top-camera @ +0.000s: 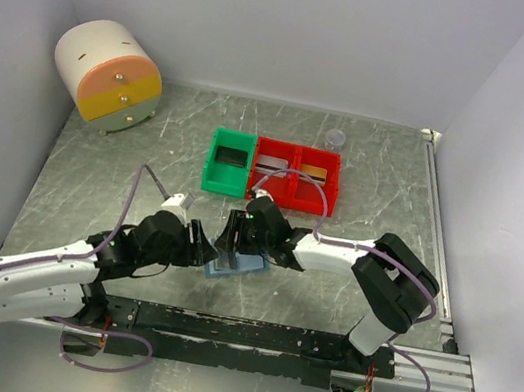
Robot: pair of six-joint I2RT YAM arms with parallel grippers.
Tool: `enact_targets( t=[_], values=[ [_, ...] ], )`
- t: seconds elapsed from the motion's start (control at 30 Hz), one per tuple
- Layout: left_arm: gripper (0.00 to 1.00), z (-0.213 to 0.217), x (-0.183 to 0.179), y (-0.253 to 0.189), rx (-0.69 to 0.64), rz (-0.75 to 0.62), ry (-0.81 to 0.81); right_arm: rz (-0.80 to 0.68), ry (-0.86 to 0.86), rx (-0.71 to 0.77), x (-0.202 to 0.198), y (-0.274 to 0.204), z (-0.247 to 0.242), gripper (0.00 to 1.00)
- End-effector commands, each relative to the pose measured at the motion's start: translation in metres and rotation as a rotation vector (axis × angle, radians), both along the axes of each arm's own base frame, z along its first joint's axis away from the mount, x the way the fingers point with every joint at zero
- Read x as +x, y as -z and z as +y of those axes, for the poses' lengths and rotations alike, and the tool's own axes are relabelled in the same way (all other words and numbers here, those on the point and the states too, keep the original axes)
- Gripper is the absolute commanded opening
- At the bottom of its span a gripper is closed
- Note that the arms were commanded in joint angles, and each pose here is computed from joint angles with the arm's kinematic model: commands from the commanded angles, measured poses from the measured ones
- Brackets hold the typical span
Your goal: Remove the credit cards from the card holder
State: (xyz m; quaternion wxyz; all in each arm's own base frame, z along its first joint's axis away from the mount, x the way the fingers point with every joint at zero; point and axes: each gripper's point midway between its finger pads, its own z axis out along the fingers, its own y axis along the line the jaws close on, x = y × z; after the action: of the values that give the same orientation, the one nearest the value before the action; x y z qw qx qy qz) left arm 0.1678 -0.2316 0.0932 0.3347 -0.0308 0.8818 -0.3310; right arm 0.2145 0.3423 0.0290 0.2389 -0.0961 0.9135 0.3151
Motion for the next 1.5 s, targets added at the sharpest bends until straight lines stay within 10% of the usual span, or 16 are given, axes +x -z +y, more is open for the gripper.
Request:
enact_targets(
  t=[0.0,0.83,1.2,1.47],
  values=[
    [0.62,-0.018,-0.011,0.013,-0.103,0.080,0.045,0.102,0.002,-0.034,-0.022,0.024,-0.012,0.50],
    [0.42,-0.056,0.013,0.013,-0.278,0.065,0.073,0.103,0.003,0.050,-0.020,0.009,-0.017,0.49],
    [0.17,-0.060,0.022,0.019,-0.174,0.091,0.083,0.070,-0.002,0.102,-0.010,-0.020,-0.013,0.56],
    [0.17,-0.057,0.025,0.027,-0.077,0.098,0.099,0.005,0.066,0.055,0.009,-0.041,-0.039,0.67]
  ],
)
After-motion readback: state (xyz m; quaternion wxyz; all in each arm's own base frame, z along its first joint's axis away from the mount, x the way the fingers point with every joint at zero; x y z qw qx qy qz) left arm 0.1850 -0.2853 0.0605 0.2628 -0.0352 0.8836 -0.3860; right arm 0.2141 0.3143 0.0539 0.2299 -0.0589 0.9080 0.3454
